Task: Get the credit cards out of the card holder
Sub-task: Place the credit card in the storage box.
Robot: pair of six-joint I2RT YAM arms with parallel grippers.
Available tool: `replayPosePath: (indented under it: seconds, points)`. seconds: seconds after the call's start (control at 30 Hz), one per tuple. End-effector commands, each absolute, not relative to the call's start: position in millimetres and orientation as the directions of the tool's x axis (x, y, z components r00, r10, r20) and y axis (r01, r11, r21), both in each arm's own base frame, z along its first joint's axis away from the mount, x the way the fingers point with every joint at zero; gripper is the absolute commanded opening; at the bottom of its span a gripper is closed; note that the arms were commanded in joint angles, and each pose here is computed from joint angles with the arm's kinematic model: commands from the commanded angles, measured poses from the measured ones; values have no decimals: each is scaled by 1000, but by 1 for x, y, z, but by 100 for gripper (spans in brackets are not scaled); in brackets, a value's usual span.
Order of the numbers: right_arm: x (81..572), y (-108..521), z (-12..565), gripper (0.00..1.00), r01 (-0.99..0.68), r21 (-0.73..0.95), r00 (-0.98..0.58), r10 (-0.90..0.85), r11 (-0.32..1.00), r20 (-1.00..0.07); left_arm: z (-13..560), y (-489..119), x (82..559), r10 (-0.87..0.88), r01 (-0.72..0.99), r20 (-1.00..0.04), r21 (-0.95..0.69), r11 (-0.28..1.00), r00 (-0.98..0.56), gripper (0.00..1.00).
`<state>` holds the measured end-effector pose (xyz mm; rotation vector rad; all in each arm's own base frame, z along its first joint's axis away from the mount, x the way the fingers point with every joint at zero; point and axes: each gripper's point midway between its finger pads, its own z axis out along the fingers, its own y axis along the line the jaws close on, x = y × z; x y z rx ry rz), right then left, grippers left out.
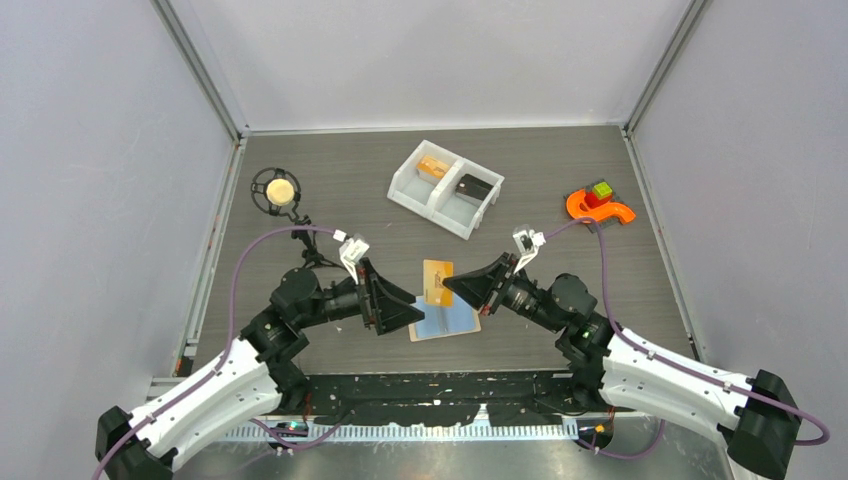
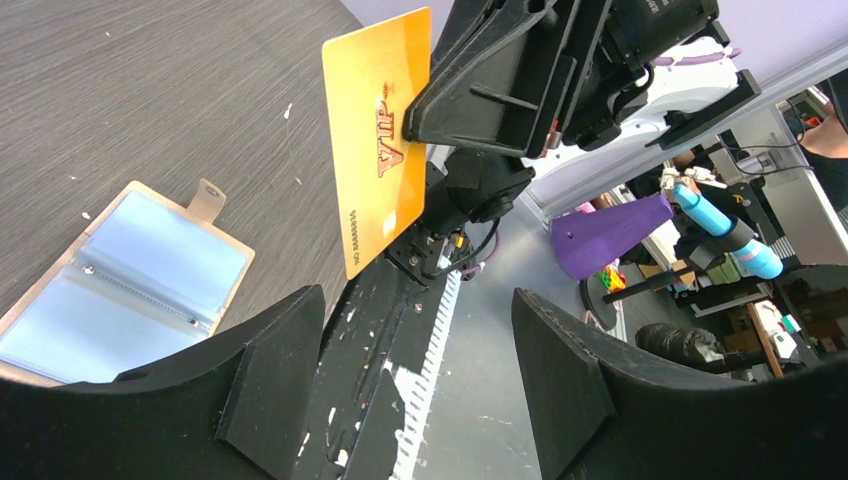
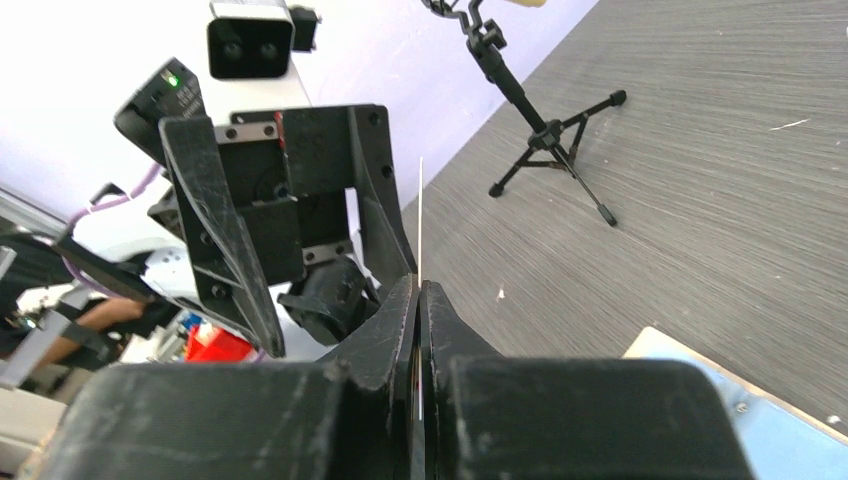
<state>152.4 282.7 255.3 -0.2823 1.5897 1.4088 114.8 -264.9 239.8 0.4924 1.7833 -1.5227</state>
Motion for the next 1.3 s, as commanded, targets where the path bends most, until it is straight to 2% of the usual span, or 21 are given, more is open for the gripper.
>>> replayPosePath:
  seconds: [0.0,0.33,0.5,0.57,0.7,0.77,0.8,0.83,0.97,1.07,1.17,1.27]
  points:
    - [159,278,294,5,-697,688,-491,562,205,-665,257,-272,122,-206,734,-757,-653,186,-621,71]
    - [162,266,288,5,-654,742,-500,651,148,-570,265,-285,133,-262,722,-726,-679,129,-636,66]
    - [160,264,284,5,-653,747,-506,666,120,-549,262,-291,138,-267,705,-705,-700,116,-657,58]
    - [164,263,283,5,-644,754,-500,676,128,-541,261,-295,139,-262,693,-690,-714,94,-675,51]
    - [169,259,275,5,-622,767,-487,689,158,-537,265,-301,134,-250,676,-660,-737,29,-708,19]
    - [168,259,270,6,-634,750,-476,670,187,-569,262,-302,134,-244,669,-653,-743,24,-716,7]
    - [163,261,271,8,-659,729,-478,645,185,-596,259,-303,134,-238,666,-652,-745,29,-719,4]
    - [163,264,259,13,-675,698,-467,593,240,-656,256,-302,134,-232,665,-652,-747,32,-722,0]
    - [164,260,251,31,-737,577,-419,433,351,-798,248,-299,128,-196,669,-660,-742,25,-725,0]
    - [156,256,253,42,-785,510,-398,345,350,-850,238,-295,121,-140,678,-676,-734,44,-723,0]
    - [152,252,251,46,-826,434,-369,237,359,-899,227,-290,115,-77,689,-694,-719,85,-715,0]
    - [149,252,250,47,-853,383,-355,144,354,-924,216,-283,106,5,693,-698,-710,124,-716,0]
